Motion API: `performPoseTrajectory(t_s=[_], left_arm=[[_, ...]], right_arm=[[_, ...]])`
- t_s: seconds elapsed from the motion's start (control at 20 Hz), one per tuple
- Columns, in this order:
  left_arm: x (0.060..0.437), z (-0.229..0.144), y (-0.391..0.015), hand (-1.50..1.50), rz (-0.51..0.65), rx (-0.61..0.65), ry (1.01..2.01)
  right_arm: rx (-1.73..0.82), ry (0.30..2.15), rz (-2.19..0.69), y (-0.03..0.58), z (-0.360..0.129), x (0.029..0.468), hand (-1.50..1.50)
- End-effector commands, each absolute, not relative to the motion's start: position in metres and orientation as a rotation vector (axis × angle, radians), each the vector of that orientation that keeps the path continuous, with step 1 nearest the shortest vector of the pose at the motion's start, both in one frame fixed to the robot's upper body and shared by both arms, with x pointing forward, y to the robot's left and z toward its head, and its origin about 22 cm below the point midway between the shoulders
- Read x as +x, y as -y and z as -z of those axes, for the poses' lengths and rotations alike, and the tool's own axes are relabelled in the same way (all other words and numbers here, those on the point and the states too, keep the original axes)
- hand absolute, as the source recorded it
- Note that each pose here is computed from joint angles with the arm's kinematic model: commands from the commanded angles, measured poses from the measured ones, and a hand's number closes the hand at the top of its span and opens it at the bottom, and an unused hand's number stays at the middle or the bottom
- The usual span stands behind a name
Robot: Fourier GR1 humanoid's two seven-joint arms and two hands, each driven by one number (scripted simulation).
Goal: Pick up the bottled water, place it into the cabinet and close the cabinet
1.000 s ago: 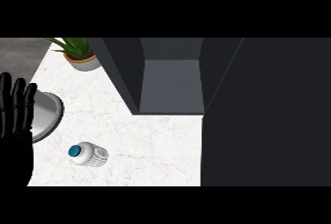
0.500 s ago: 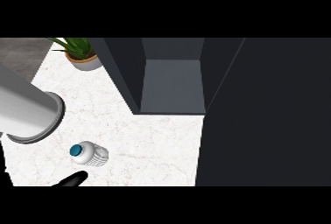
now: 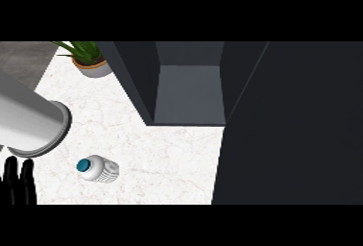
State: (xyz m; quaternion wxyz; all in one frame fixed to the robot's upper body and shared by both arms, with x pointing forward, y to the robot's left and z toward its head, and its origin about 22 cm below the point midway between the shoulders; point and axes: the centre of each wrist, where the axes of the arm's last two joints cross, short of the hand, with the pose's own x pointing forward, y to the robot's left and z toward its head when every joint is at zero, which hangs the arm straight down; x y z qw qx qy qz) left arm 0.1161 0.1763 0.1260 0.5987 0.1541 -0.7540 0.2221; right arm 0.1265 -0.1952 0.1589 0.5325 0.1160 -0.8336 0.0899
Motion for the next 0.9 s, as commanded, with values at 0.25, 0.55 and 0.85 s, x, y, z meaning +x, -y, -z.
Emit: performPoseTrajectory(t_s=[0.25,0.55,0.85], left_arm=[[0.081,-0.154,-0.172,-1.5,-0.559,0.438,1.839],[0.077,-0.149,-0.174,-1.5,-0.549,0.5,1.804],[0.075,-0.137,-0.175,-1.5,-0.501,0.518,1.787]], right_arm=[[0.281,1.989,-0.203,0.179,-0.171,0.117,-1.5],[0.276,1.99,-0.187,0.183,-0.175,0.104,-1.5],[0.281,1.986,-0.192,0.174,-0.178,0.099,-1.5]])
